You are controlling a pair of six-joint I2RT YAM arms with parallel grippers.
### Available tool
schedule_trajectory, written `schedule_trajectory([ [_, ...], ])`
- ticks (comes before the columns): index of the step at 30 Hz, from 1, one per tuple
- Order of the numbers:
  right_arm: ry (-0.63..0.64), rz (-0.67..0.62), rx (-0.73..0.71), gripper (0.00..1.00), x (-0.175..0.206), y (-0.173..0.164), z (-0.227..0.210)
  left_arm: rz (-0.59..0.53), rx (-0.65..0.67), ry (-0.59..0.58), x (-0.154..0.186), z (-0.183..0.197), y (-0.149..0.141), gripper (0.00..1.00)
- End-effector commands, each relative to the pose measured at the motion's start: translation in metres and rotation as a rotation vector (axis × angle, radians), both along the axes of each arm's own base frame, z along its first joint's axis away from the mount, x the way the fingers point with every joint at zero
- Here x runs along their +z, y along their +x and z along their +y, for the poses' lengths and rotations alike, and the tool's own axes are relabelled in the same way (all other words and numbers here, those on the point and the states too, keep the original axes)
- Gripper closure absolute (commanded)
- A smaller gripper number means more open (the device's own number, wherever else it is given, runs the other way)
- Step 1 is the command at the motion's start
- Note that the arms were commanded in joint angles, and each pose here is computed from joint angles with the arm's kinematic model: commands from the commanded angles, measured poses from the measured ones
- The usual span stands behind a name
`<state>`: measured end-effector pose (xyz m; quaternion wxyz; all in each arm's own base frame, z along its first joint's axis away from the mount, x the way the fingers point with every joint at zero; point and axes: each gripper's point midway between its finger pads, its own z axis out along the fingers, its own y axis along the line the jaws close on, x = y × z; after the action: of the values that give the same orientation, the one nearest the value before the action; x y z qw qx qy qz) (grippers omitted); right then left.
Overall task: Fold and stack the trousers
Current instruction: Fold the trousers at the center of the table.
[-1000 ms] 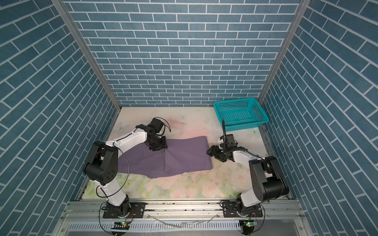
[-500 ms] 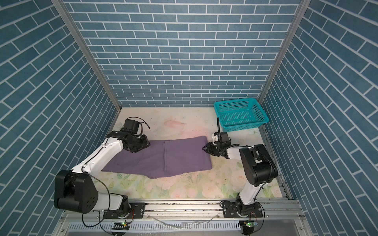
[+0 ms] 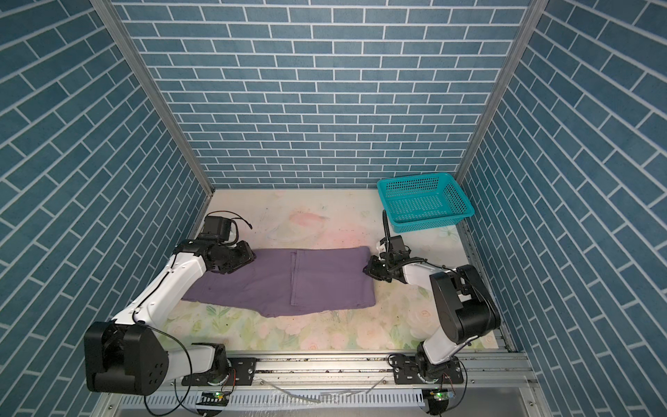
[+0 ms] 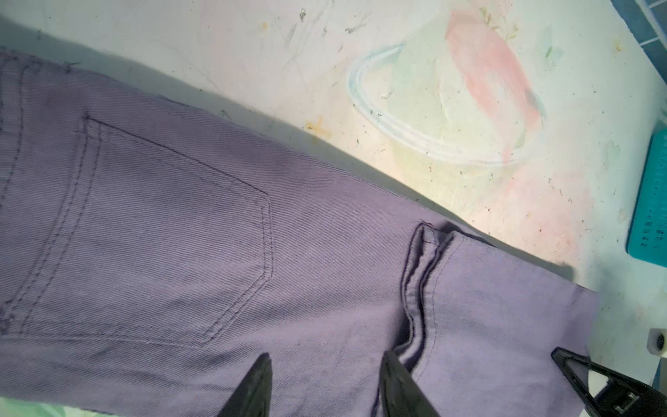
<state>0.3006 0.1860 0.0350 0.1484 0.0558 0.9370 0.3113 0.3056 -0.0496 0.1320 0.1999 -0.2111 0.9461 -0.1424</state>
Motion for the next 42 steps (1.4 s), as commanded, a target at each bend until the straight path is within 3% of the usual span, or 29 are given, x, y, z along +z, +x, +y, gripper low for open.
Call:
schedule_trajectory([
  [1,-0.143,0.017,-0.002,1.0,0.003,-0.01,-0.03,0.011,-0.012,-0.01,-0.005,0.001,-0.004,0.5],
  [15,-0.262,-0.035,-0.089,1.0,0.054,-0.002,-0.102,-0.021,-0.056,-0.08,-0.007,-0.012,-0.004,0.49],
  [26,-0.38,-0.052,-0.324,1.0,0.153,0.008,-0.181,-0.002,-0.017,-0.036,-0.005,-0.002,-0.009,0.5],
  [35,-0.356,-0.115,-0.323,1.0,0.203,0.013,-0.168,-0.14,-0.021,-0.067,0.021,-0.006,0.0,0.51],
  [42,-0.409,-0.176,-0.189,1.0,0.224,0.024,-0.112,-0.289,-0.032,-0.121,0.046,-0.013,0.001,0.51],
])
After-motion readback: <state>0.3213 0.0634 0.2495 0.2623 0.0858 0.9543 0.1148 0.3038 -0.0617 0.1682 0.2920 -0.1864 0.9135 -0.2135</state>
